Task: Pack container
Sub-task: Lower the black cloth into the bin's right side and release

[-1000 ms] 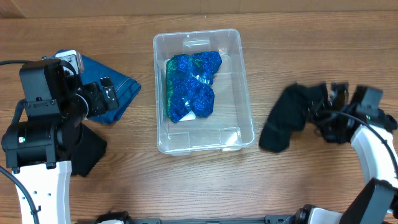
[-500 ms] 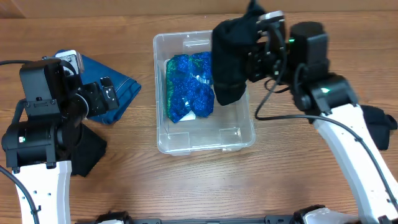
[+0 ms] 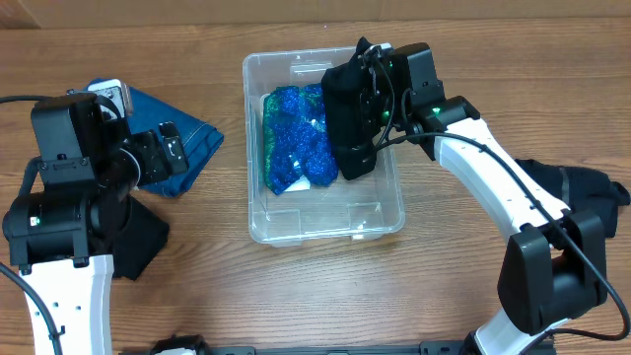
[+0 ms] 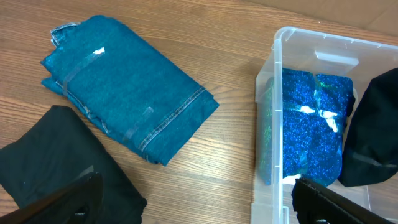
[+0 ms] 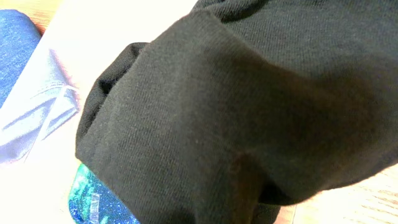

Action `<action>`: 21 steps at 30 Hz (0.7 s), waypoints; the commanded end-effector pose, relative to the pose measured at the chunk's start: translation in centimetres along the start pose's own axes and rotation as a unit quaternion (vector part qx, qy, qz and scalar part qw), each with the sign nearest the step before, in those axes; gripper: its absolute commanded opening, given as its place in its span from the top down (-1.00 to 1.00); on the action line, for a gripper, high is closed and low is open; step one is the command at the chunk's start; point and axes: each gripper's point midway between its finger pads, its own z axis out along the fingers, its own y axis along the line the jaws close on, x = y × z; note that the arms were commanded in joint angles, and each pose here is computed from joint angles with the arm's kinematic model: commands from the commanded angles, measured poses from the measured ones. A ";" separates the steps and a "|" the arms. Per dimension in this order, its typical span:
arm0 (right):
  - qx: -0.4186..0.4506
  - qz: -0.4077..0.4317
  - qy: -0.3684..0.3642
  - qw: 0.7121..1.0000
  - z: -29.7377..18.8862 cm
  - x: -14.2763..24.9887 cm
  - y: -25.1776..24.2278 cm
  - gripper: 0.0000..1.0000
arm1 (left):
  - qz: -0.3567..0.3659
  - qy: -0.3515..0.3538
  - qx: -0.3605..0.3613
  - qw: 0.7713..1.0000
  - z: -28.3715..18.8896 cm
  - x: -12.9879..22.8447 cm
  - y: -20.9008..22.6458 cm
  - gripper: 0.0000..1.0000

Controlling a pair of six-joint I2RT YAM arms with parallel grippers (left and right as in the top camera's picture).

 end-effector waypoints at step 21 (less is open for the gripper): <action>0.274 0.301 -0.162 0.899 -21.9 -4.2 -12.0 -1.00 | -0.004 -0.008 0.008 1.000 -0.4 -0.6 -0.4 -1.00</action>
